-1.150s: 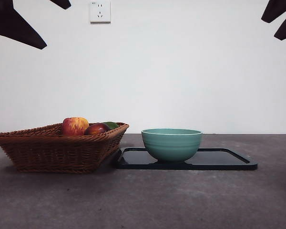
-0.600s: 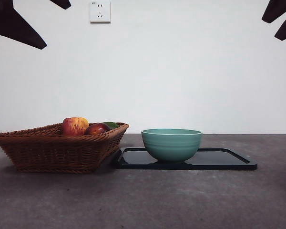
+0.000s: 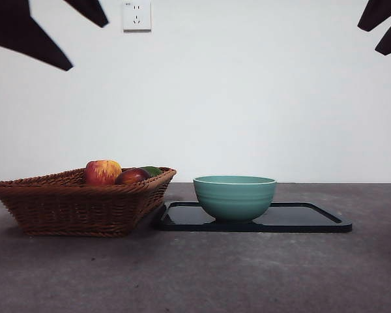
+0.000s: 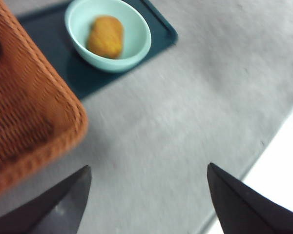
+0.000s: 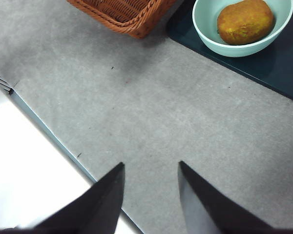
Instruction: Pick up the wifruite, put it on the bowl, pick up the plate, put it on desk
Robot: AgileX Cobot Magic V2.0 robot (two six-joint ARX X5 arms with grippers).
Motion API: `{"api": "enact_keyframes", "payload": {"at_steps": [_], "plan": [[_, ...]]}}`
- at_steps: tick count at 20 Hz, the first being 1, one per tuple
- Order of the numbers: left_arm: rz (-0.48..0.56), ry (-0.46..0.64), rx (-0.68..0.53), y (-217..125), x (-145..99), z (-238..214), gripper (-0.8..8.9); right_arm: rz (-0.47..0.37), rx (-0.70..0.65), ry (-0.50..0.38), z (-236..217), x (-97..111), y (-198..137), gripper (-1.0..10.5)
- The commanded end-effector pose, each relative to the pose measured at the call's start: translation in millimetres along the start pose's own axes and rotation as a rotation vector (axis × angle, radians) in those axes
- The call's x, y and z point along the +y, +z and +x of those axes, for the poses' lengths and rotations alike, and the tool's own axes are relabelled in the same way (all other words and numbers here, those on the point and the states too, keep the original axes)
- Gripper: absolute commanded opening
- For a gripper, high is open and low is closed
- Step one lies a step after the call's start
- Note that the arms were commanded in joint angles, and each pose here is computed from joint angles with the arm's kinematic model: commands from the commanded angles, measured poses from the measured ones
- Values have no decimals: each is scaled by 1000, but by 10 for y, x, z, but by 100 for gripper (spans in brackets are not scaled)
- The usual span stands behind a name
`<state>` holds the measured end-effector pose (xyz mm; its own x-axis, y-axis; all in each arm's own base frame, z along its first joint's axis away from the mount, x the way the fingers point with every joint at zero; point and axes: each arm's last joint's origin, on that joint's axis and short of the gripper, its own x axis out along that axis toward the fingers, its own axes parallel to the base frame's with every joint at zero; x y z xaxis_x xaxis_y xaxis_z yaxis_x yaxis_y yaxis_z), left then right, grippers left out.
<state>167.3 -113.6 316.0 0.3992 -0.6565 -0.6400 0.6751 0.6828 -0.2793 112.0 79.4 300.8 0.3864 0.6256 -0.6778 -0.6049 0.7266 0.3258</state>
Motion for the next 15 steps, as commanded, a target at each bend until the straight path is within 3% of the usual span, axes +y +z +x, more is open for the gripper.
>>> {"api": "enact_keyframes", "payload": {"at_steps": [1,8,15], "plan": [[24,-4,-49,300,-7,62,376,-15,-3,9,-3,16,18,176],[92,-10,7,1114,190,821,376,-11,-2,9,-4,16,17,176],[178,-5,49,1396,375,1711,376,-11,-2,9,-3,16,18,176]]}}
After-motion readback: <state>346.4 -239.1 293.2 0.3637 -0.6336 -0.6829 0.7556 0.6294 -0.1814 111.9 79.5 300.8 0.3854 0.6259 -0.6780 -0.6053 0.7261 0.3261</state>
